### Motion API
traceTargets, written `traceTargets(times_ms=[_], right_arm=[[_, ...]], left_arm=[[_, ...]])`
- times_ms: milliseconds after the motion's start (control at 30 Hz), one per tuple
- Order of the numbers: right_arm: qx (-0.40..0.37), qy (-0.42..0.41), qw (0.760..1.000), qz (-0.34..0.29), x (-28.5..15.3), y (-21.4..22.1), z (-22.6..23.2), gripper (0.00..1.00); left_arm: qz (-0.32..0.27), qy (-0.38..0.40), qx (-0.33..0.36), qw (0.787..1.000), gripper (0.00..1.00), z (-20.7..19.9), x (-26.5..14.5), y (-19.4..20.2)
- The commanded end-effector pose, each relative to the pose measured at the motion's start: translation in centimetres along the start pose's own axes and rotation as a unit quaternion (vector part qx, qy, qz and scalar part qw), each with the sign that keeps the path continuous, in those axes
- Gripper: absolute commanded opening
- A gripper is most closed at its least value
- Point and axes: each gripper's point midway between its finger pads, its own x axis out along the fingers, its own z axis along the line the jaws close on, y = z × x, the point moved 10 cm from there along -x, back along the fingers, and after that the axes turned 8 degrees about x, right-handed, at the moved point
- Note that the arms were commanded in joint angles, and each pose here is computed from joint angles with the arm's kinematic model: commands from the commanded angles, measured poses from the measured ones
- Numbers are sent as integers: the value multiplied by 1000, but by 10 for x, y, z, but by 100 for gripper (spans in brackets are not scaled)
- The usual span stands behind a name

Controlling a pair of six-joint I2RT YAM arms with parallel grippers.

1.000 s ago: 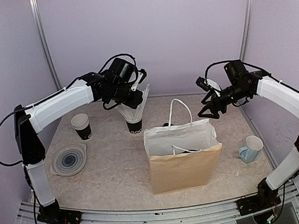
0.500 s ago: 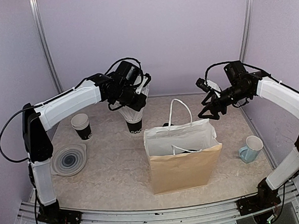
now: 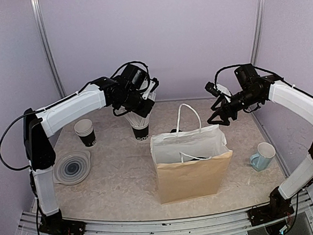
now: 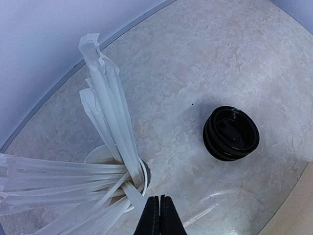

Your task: Pack the takeout coffee

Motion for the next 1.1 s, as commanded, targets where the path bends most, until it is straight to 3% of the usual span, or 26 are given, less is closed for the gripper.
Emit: traceTargets(times_ms=[0, 567, 800, 1067], right_arm=[[-2, 3, 1000, -8, -6, 0, 3, 88], [-1, 0, 1000, -11, -8, -4, 2, 88], [-1, -1, 1000, -11, -9, -8, 1, 88], [-1, 8, 1000, -4, -7, -10, -4, 88]], left_arm=[[-14, 7, -4, 1000, 0, 4, -10, -9], [-116, -45, -19, 992, 0, 23, -130, -45], [-219, -54, -36, 974, 0, 26, -217, -60], [-342, 40, -56, 937, 0, 25, -310, -50]])
